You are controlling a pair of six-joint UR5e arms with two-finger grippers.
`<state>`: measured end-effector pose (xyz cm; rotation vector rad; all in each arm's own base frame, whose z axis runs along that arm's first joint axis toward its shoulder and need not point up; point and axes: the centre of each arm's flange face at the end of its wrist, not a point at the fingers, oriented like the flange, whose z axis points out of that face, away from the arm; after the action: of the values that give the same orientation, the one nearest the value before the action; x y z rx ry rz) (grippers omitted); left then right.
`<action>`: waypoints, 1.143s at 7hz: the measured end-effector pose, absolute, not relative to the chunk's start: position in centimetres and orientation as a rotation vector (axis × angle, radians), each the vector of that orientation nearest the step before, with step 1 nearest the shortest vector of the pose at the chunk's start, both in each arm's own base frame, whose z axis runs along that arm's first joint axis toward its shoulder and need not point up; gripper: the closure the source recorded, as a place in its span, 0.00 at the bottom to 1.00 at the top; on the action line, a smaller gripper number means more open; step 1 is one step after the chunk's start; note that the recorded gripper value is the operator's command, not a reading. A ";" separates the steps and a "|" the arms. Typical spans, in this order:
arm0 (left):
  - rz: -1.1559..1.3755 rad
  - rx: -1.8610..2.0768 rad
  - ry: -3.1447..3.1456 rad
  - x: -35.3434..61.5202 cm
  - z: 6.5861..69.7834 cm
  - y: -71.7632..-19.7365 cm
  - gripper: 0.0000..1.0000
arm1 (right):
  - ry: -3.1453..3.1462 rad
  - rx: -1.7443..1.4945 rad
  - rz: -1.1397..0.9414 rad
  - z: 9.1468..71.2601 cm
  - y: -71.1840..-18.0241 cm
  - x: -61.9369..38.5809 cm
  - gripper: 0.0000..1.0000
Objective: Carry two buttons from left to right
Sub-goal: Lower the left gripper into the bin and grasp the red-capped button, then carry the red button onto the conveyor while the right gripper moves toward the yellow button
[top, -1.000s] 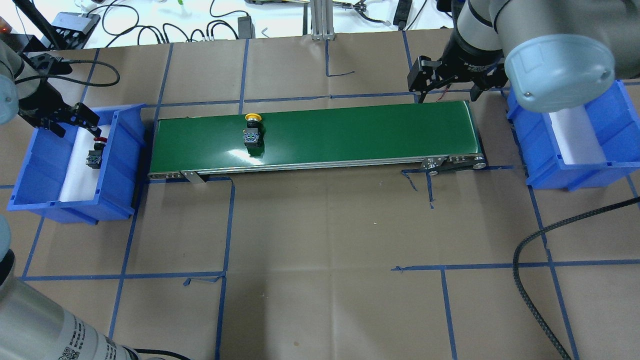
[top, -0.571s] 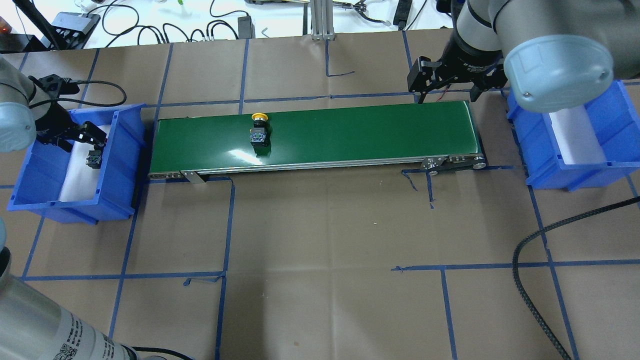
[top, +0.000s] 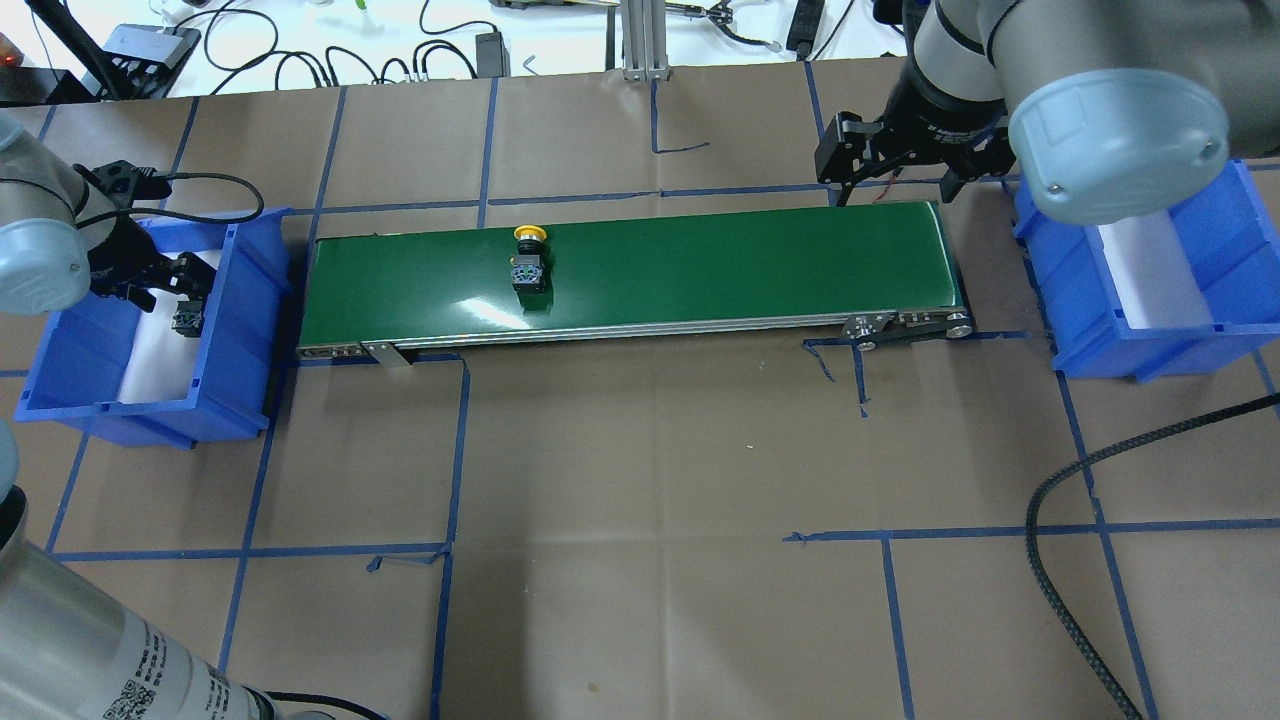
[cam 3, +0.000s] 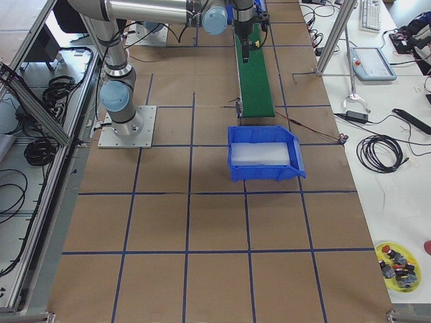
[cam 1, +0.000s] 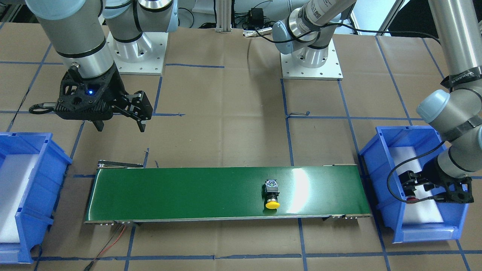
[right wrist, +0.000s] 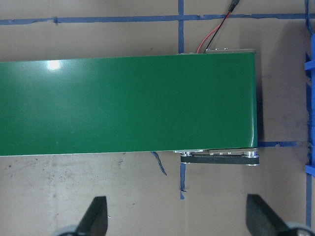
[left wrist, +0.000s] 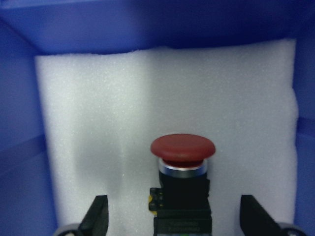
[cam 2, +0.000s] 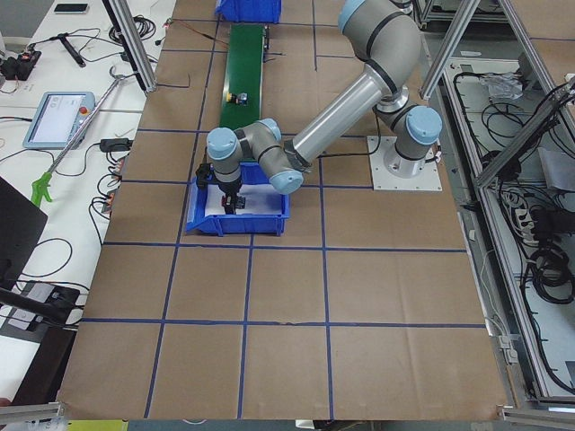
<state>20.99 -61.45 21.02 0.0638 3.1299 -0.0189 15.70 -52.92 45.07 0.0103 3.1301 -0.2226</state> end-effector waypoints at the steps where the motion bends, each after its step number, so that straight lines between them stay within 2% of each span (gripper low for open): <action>1: -0.025 0.060 3.128 21.0 21.2 -61.6 0.83 | 3.130 0.010 -0.222 45.1 -52.9 15.7 0.00; 2: -0.032 0.055 3.126 21.0 21.4 -61.8 0.93 | 3.129 0.011 -0.224 45.1 -52.9 15.7 0.00; 3: -0.042 0.049 3.123 20.9 21.8 -62.0 0.97 | 3.129 0.012 -0.224 45.1 -52.9 15.7 0.00; 5: -0.084 0.053 3.105 21.0 25.0 -62.4 0.97 | 3.131 0.011 -0.219 45.0 -52.9 15.7 0.00; 8: -0.029 0.059 3.103 21.0 34.0 -62.1 0.97 | 3.132 0.011 -0.213 44.8 -52.8 15.7 0.00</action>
<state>20.99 -62.07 34.01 0.0587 3.1035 -0.0290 15.69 -52.84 44.80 0.0113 3.1323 -0.2128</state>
